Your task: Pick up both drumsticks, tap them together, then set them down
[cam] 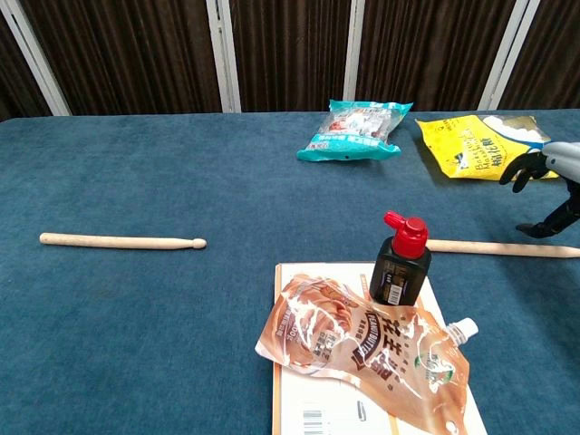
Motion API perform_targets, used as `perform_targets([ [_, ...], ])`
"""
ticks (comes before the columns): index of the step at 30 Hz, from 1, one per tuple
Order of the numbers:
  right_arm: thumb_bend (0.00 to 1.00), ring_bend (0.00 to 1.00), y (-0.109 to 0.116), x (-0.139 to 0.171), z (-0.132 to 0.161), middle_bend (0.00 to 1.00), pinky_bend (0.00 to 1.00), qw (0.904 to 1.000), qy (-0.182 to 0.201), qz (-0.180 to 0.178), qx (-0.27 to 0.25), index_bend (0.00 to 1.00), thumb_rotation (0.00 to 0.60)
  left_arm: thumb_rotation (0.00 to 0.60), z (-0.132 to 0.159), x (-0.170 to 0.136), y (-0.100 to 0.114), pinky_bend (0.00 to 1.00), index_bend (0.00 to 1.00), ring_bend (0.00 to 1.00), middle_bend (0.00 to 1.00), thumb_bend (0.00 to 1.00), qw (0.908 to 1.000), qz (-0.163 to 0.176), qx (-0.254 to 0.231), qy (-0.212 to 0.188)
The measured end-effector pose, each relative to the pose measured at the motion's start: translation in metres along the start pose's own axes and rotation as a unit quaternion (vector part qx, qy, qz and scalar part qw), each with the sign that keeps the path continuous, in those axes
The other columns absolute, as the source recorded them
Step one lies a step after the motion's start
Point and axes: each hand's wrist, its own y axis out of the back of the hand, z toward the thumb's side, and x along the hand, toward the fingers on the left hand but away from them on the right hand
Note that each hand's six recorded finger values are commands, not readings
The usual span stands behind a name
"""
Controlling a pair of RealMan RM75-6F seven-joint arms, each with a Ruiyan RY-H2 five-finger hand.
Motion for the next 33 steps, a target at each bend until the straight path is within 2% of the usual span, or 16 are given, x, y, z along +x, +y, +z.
perform_targets([
  [9,0.33,0.21,-0.017,-0.002,-0.013,0.36,0.00,0.9998,-0.021,0.002,0.008,0.34,0.600,0.600,0.000,0.003,-0.003,0.00,0.01,0.00,0.00,0.19,1.0000,-0.004,0.004,0.005],
  [20,0.34,0.23,-0.038,0.000,-0.018,0.40,0.00,0.9994,-0.019,0.015,0.023,0.41,0.600,0.600,0.006,0.003,-0.007,0.00,0.01,0.00,0.00,0.19,0.9999,-0.010,0.011,-0.001],
  [33,0.35,0.25,-0.040,-0.003,-0.017,0.46,0.00,0.9993,-0.013,0.008,0.035,0.45,0.600,0.600,0.006,0.003,-0.009,0.00,0.02,0.00,0.00,0.19,0.9998,-0.012,0.014,0.001],
])
